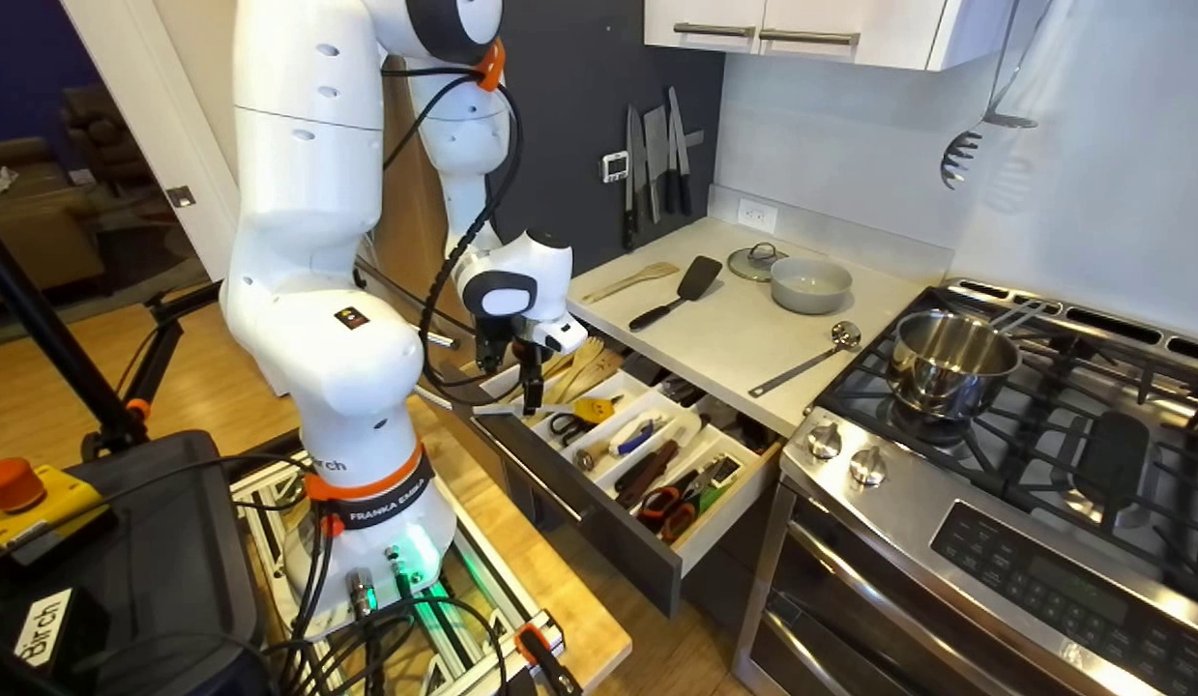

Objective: Remove one wooden spoon from the drawer

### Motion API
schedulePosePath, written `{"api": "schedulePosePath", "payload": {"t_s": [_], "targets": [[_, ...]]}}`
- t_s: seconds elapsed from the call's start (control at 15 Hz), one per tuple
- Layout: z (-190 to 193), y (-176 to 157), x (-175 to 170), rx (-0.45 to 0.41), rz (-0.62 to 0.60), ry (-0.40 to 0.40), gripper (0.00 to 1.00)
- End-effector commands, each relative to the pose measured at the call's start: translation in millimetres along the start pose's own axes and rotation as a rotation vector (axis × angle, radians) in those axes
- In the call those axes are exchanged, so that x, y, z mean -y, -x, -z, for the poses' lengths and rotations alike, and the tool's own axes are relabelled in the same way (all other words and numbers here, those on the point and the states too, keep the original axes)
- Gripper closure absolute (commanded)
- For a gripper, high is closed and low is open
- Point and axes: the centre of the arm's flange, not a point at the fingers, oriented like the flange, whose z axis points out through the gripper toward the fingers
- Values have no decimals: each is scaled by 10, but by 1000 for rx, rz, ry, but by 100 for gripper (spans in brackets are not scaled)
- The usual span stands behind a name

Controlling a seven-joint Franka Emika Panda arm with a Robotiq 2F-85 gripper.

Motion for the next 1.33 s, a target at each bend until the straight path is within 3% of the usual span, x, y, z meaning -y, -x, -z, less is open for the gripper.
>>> {"api": "schedulePosePath", "payload": {"t_s": [0.0,0.2,0.27,0.33,0.4,1.0,1.27], "targets": [[-109,-137,34,13,42,30,0],[-174,-242,51,-17,92,43,1],[-199,-274,62,-21,105,42,7],[-229,-309,78,-18,116,38,26],[-261,-334,96,-20,128,38,30],[-405,-429,142,-15,162,33,99],[-102,-341,106,-66,110,-26,96]]}}
